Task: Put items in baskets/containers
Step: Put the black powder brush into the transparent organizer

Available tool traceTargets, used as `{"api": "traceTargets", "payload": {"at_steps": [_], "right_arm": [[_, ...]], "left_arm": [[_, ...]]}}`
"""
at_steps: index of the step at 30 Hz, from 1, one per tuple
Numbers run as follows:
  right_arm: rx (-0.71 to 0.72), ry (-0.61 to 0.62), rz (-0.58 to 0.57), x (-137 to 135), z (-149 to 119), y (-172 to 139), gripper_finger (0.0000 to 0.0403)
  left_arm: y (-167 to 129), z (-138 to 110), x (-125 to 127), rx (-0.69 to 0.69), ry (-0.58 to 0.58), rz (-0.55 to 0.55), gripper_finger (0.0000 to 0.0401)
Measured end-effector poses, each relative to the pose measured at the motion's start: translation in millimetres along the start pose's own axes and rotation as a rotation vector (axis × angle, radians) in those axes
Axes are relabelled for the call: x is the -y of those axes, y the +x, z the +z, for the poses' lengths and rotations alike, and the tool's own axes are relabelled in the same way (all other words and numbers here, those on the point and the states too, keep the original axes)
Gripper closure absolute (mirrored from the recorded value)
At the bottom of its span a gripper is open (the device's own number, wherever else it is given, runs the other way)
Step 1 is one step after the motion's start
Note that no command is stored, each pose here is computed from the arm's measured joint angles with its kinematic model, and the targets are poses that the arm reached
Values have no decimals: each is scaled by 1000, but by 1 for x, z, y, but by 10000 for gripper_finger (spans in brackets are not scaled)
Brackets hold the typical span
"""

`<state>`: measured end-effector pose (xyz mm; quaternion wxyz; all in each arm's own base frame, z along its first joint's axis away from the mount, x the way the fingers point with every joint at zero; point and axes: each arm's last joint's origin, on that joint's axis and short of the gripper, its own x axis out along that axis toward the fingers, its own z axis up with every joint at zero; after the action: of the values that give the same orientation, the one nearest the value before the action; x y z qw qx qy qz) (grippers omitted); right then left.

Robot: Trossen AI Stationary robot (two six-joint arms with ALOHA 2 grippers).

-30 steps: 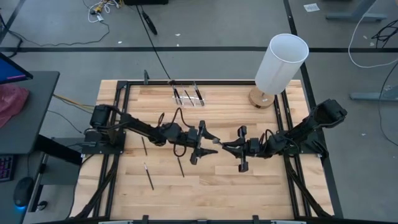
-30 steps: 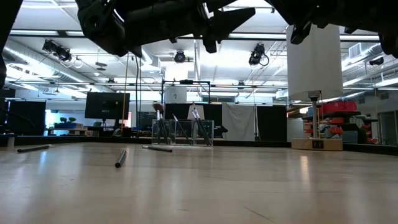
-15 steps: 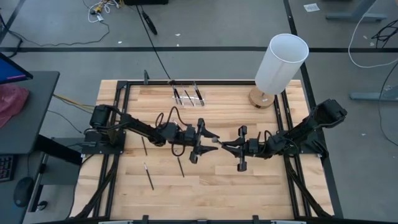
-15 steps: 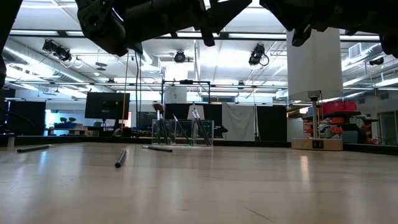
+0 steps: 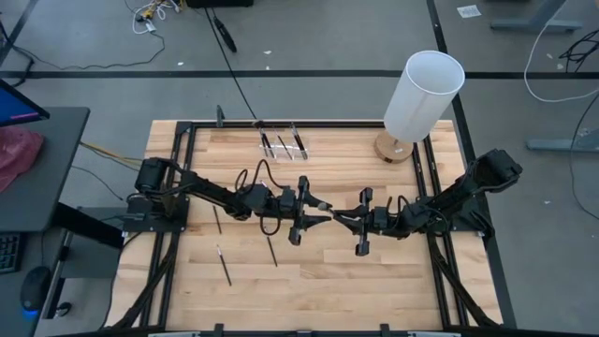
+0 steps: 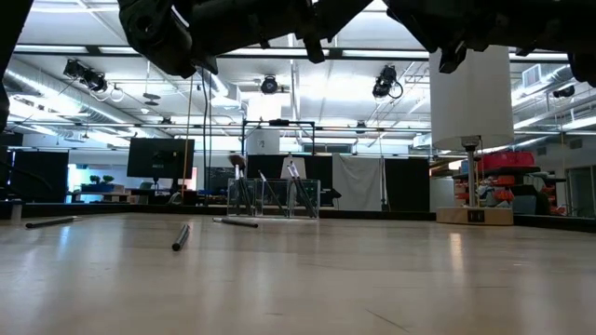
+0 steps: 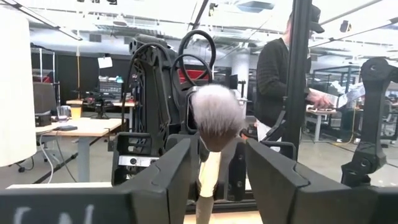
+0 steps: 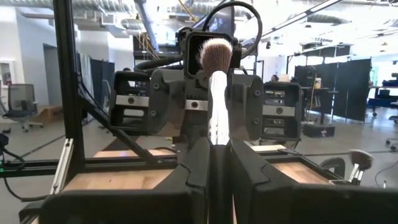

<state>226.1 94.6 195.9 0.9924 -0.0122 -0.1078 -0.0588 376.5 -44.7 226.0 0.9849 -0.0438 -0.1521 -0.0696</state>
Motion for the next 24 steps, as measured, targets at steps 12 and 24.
{"api": "traceTargets", "payload": {"at_steps": [12,24], "right_arm": [[-19,1,-25,1,-2,0,375],[-95,23,-13,-1,-10,-1,339]], "left_arm": [[0,-1,0,-6,5,0,367],[0,-6,2,-62,4,-13,367]]}}
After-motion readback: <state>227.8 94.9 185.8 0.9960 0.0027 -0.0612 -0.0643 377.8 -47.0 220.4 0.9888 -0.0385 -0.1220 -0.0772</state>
